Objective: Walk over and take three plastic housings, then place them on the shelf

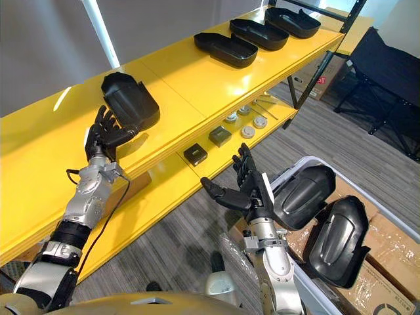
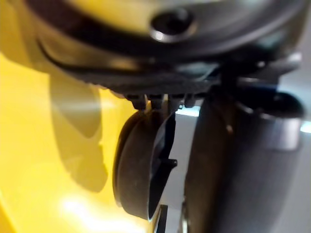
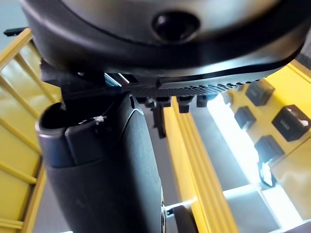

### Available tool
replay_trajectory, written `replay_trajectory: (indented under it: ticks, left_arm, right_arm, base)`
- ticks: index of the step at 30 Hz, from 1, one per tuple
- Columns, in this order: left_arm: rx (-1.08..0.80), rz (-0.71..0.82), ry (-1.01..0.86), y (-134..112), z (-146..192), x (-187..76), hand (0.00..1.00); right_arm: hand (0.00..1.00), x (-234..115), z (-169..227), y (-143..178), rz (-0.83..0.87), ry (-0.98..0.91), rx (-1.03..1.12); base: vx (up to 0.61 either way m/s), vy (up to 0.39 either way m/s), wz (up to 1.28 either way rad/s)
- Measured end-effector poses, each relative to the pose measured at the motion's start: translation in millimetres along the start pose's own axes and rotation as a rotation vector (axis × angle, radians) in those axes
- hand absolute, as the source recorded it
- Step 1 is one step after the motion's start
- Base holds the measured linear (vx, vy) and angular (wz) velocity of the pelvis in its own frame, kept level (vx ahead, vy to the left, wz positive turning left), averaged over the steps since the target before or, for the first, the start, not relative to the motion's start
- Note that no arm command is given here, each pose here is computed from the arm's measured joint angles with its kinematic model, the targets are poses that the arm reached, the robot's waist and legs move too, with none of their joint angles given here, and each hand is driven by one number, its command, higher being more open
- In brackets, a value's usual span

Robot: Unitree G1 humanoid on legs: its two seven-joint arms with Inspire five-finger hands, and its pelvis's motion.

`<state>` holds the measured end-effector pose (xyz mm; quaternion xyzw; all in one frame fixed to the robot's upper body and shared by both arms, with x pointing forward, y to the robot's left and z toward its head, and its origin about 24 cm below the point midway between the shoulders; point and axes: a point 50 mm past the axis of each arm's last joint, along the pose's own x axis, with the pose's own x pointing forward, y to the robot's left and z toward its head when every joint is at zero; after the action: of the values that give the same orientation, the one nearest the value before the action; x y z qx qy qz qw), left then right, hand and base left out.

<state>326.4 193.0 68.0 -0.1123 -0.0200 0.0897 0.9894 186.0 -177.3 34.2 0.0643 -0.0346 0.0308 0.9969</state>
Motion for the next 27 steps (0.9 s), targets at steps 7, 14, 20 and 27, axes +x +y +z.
replay_trajectory:
  ticks: [7, 14, 20, 27]
  left_arm:
    - [0.018, -0.017, -0.015, 2.8, 3.6, 1.0, 1.00]
    - [0.022, -0.020, -0.018, 2.8, 4.7, 1.6, 1.00]
    - [0.026, -0.008, -0.020, 3.3, 4.8, 1.6, 1.00]
    - [0.000, 0.058, -0.021, -0.1, 2.0, -1.6, 1.00]
  right_arm:
    - [1.00, 0.0, -0.1, 0.1, 0.000, 0.001, 0.000]
    - [1.00, 0.0, -0.2, 0.4, 0.001, 0.001, 0.000]
    - [1.00, 0.0, -0.2, 0.4, 0.002, 0.001, -0.001]
    - [1.00, 10.3, 11.6, 1.7, 0.038, -0.066, -0.110]
  base:
    - [0.00, -0.010, -0.01]
    - [0.00, 0.000, 0.00]
    - [0.00, 0.000, 0.00]
    - [-0.01, -0.015, 0.06]
